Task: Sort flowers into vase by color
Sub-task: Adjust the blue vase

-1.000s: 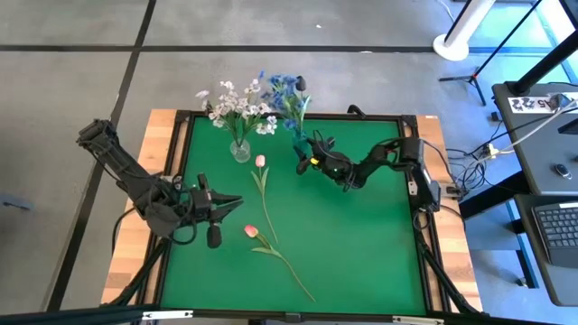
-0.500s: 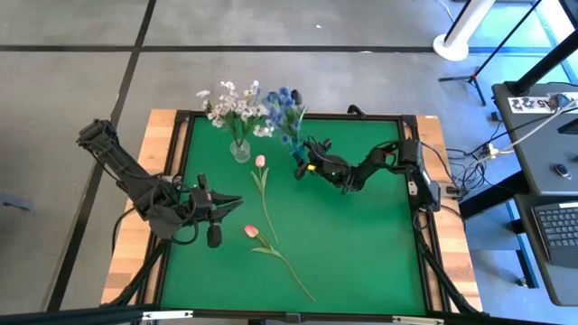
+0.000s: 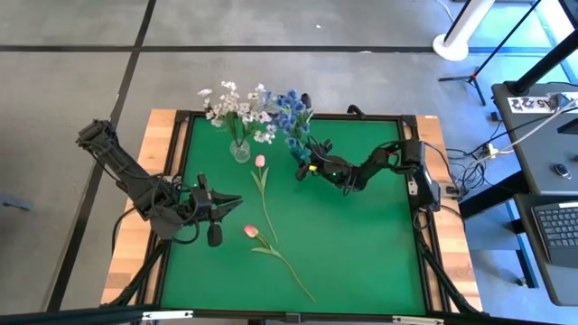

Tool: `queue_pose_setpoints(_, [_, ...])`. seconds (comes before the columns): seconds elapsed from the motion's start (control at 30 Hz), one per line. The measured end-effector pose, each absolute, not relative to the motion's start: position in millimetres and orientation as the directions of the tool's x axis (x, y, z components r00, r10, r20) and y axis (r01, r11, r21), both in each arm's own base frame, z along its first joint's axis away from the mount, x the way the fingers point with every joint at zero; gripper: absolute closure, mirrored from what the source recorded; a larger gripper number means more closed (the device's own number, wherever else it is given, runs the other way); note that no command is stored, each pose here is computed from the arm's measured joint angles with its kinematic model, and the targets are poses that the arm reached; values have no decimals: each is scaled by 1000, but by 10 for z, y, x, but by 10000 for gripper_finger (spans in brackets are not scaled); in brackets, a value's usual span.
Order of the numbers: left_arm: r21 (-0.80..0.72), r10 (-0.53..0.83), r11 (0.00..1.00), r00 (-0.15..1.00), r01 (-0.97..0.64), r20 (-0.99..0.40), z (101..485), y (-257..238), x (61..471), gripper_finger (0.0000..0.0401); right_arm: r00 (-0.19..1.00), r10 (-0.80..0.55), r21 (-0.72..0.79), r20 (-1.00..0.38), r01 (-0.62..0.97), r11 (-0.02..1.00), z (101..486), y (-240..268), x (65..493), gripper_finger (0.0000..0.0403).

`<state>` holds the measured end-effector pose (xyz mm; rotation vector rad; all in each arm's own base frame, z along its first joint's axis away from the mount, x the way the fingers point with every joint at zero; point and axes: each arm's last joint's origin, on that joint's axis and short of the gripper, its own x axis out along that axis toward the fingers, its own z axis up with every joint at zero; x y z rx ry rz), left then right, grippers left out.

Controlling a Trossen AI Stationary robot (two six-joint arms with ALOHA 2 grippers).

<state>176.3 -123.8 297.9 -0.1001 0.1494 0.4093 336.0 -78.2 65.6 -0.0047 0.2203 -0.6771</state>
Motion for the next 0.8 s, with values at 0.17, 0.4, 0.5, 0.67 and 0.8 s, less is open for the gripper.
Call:
queue_pose_setpoints(0.17, [-66,394,910,904,-408,-165,2979,-1227,1771,357,758,-618,-59,-206,621,781,646,-781,3346,161])
queue_pose_setpoints(0.4, [-65,411,903,896,-425,-167,2976,-1192,1793,357,712,-619,-117,-332,620,776,499,-768,3280,82])
queue_pose_setpoints(0.5, [-62,414,901,895,-429,-168,2974,-1185,1798,357,681,-642,-123,-353,646,753,493,-774,3265,80])
queue_pose_setpoints(0.67, [-59,418,900,892,-433,-172,2967,-1175,1802,357,677,-645,-116,-355,653,749,507,-773,3255,102])
queue_pose_setpoints(0.8, [-60,418,899,892,-433,-173,2965,-1174,1801,357,655,-674,-133,-341,676,725,580,-781,3246,115])
